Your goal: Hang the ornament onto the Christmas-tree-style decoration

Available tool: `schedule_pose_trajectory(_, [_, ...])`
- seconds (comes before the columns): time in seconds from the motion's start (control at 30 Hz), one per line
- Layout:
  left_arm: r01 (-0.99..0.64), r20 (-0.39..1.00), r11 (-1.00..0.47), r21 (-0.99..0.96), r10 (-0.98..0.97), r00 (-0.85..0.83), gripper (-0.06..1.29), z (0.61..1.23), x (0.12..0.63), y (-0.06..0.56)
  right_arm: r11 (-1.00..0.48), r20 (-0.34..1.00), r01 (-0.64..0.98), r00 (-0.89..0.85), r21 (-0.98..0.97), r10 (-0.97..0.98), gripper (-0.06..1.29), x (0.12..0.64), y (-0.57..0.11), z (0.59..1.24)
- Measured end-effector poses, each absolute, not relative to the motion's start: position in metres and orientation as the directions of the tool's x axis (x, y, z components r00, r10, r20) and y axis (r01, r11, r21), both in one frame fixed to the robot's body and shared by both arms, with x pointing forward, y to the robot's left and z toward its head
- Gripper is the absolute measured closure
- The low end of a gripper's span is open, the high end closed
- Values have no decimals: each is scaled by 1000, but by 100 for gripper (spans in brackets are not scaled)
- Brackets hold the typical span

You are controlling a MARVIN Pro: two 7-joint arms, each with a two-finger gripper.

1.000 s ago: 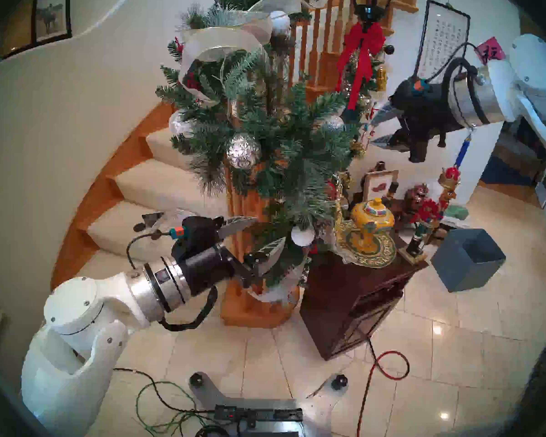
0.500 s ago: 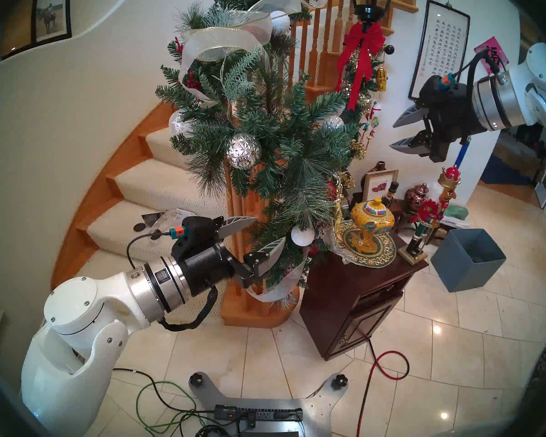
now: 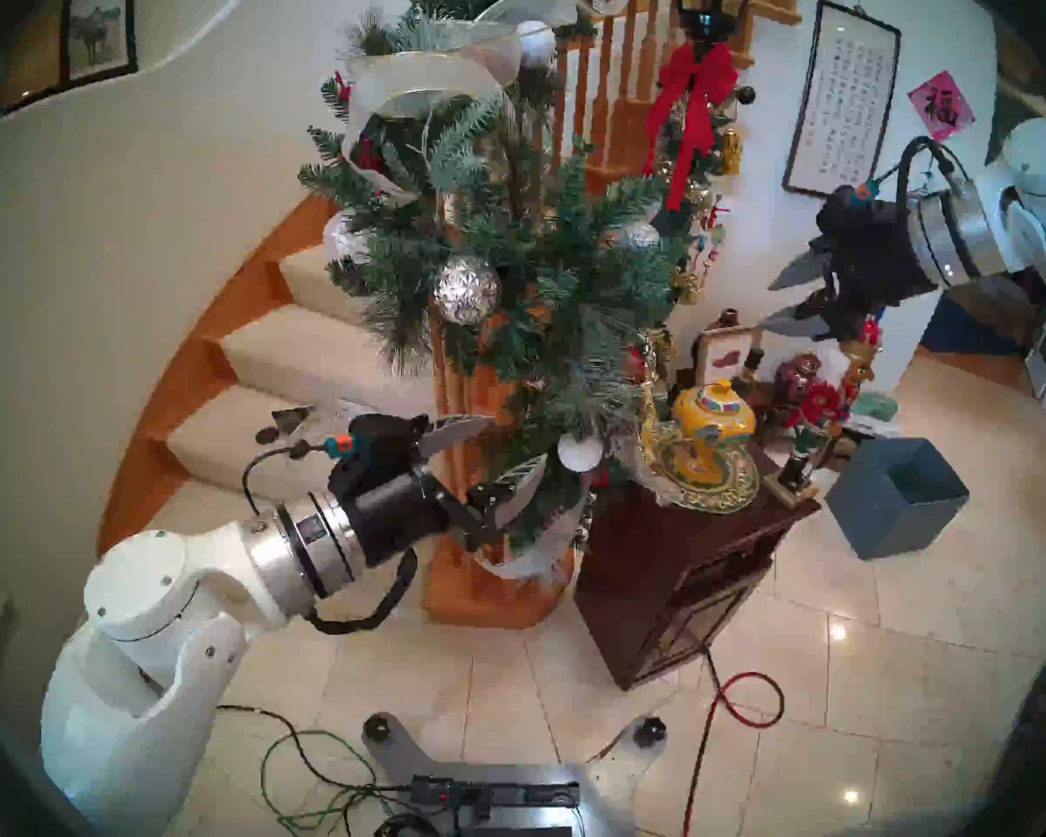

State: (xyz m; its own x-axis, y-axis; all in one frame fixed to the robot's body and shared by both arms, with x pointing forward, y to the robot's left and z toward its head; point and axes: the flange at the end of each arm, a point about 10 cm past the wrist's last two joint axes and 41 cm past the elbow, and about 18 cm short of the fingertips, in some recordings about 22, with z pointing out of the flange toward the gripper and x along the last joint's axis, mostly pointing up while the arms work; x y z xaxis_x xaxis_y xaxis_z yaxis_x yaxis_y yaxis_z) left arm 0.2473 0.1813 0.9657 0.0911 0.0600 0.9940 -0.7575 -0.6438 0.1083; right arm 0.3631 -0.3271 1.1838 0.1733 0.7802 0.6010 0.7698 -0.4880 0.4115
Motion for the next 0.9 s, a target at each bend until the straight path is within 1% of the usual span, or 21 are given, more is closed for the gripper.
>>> schedule_pose_trajectory(0.23, [-757, 994, -644, 108, 60, 91, 0, 966, 247, 181, -528, 628, 779, 231, 338, 743, 40, 367, -333, 1172])
schedule_pose_trajectory(0.27, [-757, 994, -644, 108, 60, 91, 0, 966, 247, 181, -533, 632, 781, 240, 324, 736, 38, 367, -334, 1169])
schedule_pose_trajectory(0.3, [-757, 994, -644, 108, 60, 91, 0, 966, 247, 181, -538, 636, 783, 248, 312, 730, 34, 368, -335, 1167])
schedule_pose_trajectory(0.47, [-757, 994, -644, 108, 60, 91, 0, 966, 247, 181, -551, 653, 792, 274, 263, 706, 28, 369, -337, 1161])
schedule_pose_trajectory(0.57, [-757, 994, -644, 109, 60, 91, 0, 966, 247, 181, -557, 664, 796, 286, 236, 690, 27, 369, -339, 1158])
schedule_pose_trajectory(0.6, [-757, 994, -644, 109, 60, 91, 0, 966, 247, 181, -559, 668, 797, 289, 228, 686, 22, 369, -339, 1157])
schedule_pose_trajectory(0.7, [-757, 994, -644, 109, 60, 92, 0, 966, 247, 181, -563, 680, 801, 297, 206, 671, 16, 370, -341, 1156])
schedule_pose_trajectory(0.77, [-757, 994, -644, 109, 60, 92, 0, 966, 247, 181, -564, 690, 804, 302, 186, 658, 7, 370, -343, 1155])
schedule_pose_trajectory(0.9, [-757, 994, -644, 109, 60, 92, 0, 966, 247, 181, -564, 704, 810, 307, 160, 640, 2, 371, -346, 1154])
